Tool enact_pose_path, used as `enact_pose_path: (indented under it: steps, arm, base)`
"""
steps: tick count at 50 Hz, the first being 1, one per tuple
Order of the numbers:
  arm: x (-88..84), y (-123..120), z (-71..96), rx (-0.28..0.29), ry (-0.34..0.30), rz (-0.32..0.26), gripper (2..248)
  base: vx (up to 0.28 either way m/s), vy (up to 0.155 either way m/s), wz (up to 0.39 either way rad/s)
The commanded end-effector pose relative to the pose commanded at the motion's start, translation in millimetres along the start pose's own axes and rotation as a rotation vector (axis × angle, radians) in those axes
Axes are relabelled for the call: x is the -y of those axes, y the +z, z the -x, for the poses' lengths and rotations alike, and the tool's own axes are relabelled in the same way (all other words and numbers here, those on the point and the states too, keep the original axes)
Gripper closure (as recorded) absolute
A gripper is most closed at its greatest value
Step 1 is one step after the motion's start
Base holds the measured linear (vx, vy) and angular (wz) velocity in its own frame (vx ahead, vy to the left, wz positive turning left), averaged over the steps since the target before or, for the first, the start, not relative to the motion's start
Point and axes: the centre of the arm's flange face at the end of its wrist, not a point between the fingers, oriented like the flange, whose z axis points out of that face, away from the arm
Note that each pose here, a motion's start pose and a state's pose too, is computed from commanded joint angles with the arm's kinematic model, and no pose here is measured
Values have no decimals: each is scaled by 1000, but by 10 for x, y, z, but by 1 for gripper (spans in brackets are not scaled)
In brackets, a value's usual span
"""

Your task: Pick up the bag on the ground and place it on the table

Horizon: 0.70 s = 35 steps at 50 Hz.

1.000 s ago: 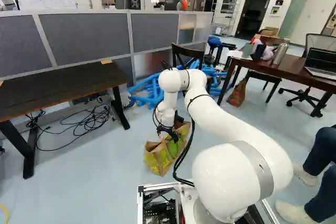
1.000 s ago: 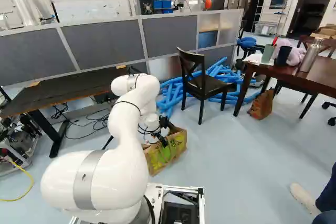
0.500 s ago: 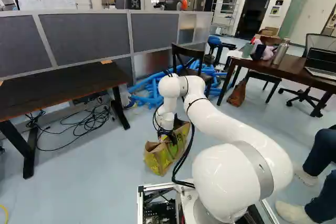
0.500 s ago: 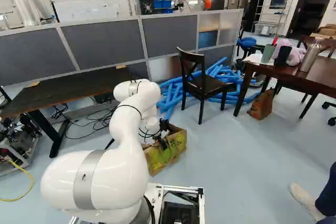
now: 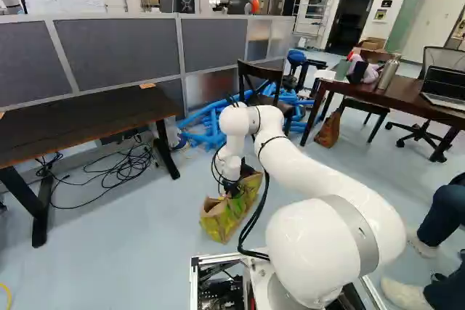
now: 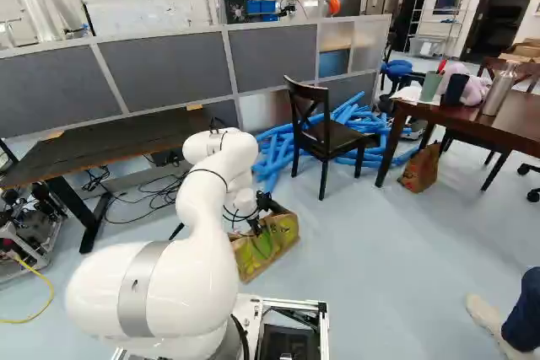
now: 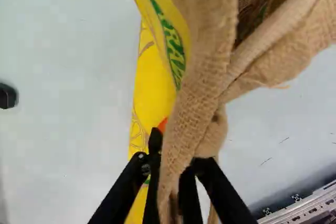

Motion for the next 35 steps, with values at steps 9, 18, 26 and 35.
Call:
enact_pose_path:
  steps: [9,18,26,35]
  arm:
    - [0,0,0,0,0,0,229]
    - [6,-66,-9,0,0,0,229]
    - [15,-179,-24,0,0,0,229]
    - [25,-310,-40,0,0,-1,229]
  base:
    - [0,0,0]
    - [0,0,0]
    - [0,0,0]
    - [0,0,0]
